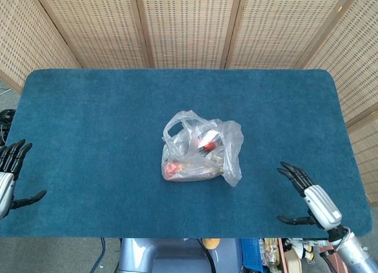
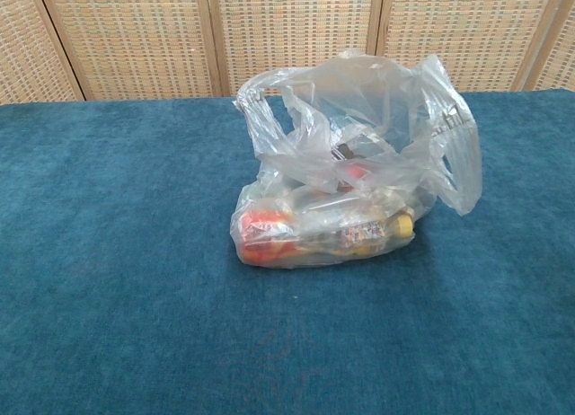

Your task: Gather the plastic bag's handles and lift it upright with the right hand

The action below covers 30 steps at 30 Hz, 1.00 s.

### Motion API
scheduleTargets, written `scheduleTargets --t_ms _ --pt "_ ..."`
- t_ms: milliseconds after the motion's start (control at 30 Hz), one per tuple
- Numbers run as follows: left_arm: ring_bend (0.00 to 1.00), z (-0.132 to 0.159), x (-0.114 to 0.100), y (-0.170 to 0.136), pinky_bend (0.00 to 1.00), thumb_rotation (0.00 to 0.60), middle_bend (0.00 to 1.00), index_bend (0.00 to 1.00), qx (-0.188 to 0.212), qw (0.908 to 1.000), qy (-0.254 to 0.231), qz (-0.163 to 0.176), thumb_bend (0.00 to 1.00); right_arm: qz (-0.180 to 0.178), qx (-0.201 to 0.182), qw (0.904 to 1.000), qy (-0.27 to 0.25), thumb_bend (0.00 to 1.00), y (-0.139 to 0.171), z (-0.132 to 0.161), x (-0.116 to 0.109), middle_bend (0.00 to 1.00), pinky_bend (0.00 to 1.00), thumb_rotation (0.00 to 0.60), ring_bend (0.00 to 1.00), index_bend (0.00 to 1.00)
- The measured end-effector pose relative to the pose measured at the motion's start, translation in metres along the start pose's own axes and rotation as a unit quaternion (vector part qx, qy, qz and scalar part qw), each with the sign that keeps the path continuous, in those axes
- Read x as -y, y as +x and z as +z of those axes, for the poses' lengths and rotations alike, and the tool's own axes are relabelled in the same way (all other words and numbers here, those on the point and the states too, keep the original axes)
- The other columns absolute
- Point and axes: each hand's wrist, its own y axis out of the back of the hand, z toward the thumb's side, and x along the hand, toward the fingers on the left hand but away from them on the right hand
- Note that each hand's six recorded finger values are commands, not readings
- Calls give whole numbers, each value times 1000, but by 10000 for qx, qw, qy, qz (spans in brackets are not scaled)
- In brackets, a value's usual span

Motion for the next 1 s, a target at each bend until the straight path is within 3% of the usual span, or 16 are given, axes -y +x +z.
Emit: scheduleTargets --t_ms 167,333,467,1000 --pt "0 0 2 2 0 600 0 0 -20 10000 24 -26 103 1061 -184 9920 -655 139 -29 7 15 0 0 600 0 9" --pt "0 0 2 3 0 600 0 0 -34 10000 31 -33 105 1726 -116 9811 -869 154 -57 9 27 0 0 600 0 10" --pt "0 -1 2 4 0 600 0 0 -77 10000 26 -29 105 1920 -70 9768 -943 179 -73 10 33 0 0 600 0 17" --pt "0 -4 3 8 0 600 0 0 -193 9998 48 -33 105 2031 -299 9675 -1476 187 -113 47 39 11 0 600 0 69"
